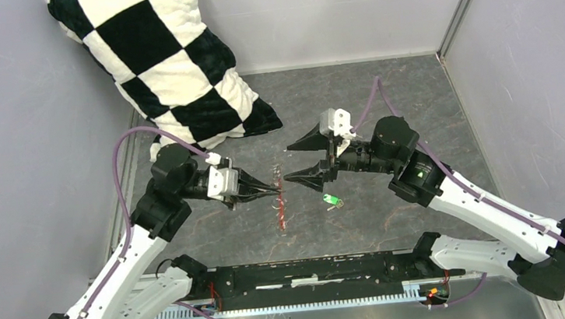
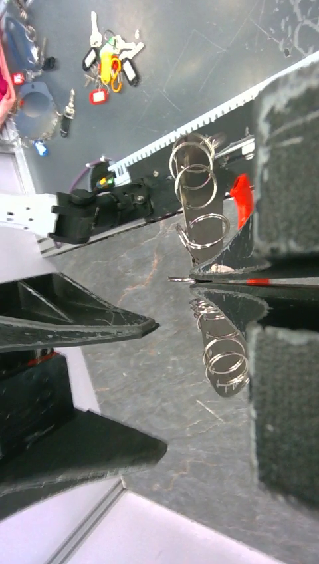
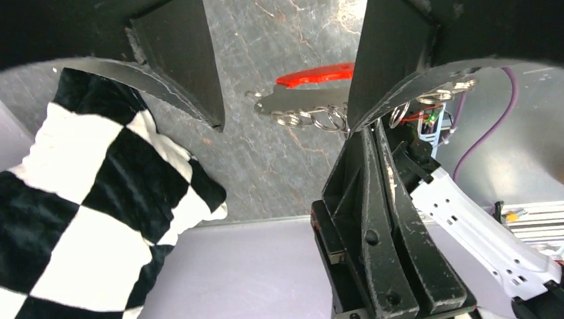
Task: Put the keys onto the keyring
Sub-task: Adjust the keyring.
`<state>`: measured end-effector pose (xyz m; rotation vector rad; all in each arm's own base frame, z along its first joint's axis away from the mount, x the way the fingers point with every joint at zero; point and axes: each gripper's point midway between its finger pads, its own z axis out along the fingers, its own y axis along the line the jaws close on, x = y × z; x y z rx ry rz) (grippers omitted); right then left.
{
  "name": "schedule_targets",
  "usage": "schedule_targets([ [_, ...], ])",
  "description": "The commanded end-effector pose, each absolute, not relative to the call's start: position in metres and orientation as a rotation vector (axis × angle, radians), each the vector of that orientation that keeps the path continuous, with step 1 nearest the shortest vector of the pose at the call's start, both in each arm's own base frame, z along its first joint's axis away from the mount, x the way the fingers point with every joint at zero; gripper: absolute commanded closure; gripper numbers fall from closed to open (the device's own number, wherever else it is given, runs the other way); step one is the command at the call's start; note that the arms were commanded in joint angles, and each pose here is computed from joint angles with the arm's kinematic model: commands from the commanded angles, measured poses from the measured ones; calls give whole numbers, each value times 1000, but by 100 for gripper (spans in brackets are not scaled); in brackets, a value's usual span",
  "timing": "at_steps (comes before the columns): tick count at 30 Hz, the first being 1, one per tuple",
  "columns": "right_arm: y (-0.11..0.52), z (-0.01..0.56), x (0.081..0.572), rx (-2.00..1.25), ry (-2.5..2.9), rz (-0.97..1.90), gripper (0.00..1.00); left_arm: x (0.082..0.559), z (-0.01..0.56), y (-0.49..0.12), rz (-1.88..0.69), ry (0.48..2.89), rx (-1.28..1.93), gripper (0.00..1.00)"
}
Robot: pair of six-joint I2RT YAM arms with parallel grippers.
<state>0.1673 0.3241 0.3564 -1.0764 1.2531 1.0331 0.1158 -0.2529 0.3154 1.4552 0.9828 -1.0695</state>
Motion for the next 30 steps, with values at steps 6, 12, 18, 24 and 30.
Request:
schedule_targets([
  [6, 315, 399, 126, -1166, 938, 1105, 30, 107, 366, -259, -1179, 907, 1391, 98],
  [12, 316, 396, 105, -1244, 880, 1190, 37, 113, 379, -262, -1232, 966, 1294, 98],
  [18, 318, 387, 108, -1215, 933, 1226, 48, 113, 388, -263, -1274, 984, 1233, 98],
  [24, 321, 389, 118, -1145, 967, 1228, 53, 111, 388, -261, -1273, 980, 1231, 98],
  [30, 324, 394, 117, -1086, 960, 1298, 66, 114, 384, -261, -1260, 992, 1216, 98],
])
